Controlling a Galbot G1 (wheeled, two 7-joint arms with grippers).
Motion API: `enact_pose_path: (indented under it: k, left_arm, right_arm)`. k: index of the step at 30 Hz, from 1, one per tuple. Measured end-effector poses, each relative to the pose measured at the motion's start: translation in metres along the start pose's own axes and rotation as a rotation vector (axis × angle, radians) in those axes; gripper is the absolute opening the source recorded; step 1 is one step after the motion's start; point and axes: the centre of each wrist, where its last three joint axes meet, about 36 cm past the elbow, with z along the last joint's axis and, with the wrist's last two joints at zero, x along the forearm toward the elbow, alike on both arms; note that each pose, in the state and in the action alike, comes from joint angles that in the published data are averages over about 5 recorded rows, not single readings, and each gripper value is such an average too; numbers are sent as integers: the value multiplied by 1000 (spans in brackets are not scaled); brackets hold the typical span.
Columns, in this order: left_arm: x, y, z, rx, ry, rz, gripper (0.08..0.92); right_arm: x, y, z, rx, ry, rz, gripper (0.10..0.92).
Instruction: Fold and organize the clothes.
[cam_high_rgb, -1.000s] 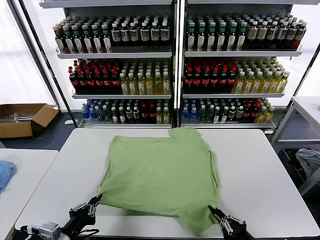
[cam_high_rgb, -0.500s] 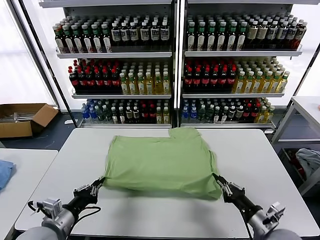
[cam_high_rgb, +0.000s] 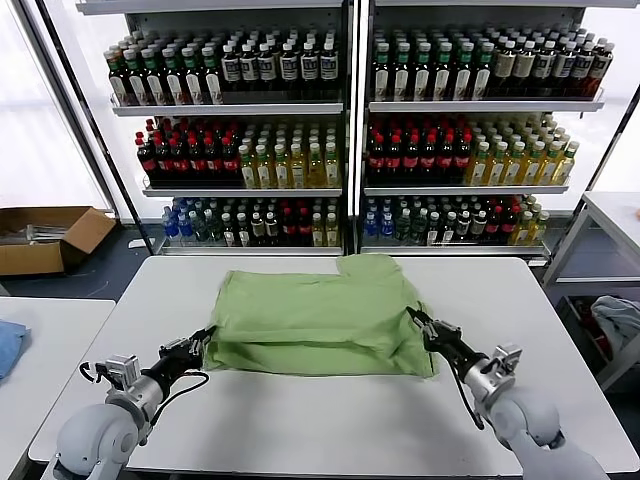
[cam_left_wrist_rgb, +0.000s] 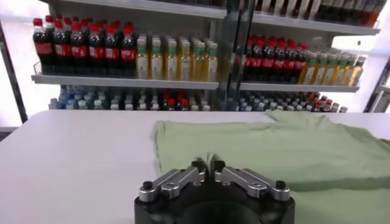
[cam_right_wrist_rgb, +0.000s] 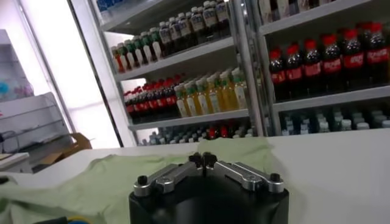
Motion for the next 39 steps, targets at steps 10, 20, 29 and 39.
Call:
enact_pose_path:
  k: [10, 20, 29, 39]
  left_arm:
    - [3, 9, 3, -20, -8, -42, 516]
    - [10, -1, 27, -18, 17, -41, 787]
    - [10, -8, 44, 2, 45, -30, 726]
    - [9, -10, 53, 14, 61, -5, 431]
  right_arm:
    - [22, -6, 4, 53, 59, 41, 601]
    - [61, 7, 17, 93, 155, 78, 815]
    - [76, 21, 31, 108, 247, 72, 601]
    - [79, 23, 36, 95, 289, 87, 315]
